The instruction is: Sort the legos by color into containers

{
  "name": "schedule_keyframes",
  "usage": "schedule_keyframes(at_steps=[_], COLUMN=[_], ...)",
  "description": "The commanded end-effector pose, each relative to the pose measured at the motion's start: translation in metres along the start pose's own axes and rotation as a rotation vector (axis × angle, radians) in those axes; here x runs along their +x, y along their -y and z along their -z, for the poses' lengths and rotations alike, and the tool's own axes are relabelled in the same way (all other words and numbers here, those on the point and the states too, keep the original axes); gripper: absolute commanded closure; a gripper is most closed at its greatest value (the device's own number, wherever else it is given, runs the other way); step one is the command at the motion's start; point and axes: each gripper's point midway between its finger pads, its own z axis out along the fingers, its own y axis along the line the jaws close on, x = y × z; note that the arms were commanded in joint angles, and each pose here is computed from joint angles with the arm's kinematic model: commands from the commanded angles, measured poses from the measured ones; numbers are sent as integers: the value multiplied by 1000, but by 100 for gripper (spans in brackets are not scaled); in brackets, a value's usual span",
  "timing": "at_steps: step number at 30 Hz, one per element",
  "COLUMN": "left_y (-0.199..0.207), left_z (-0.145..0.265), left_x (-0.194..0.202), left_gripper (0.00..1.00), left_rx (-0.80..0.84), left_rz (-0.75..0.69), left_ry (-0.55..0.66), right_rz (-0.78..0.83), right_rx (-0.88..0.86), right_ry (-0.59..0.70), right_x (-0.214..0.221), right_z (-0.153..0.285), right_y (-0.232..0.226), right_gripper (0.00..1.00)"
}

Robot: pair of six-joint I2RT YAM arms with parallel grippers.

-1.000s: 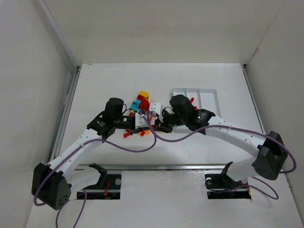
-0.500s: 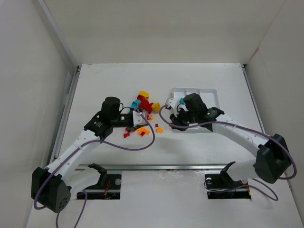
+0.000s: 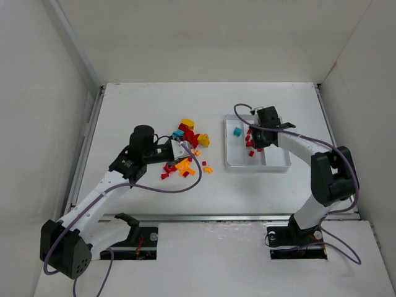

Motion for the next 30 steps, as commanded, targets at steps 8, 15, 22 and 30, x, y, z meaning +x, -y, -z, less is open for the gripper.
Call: schedule_keyframes(at_steps=[8,15,22,30], left_y=[-1,2,-12,-33], left_z=[9,7,9,8], left_x=[-11,-13,-33,-34], left_gripper=[100,100,100,100], left_rx=[-50,-25,-83,-210], left_rz=[-16,-80,-191,-156], left_ry=[45,67,140,118], right_rz=[-60,86,184,144], right_rx=[42,-202,-806,-955], right_ry=[90,281,511,527], right_x=[-39,-78,-99,-116], right_z=[13,83,203,236], right_y=[2,-52,-194,-248], right_gripper=[50,34,26,26])
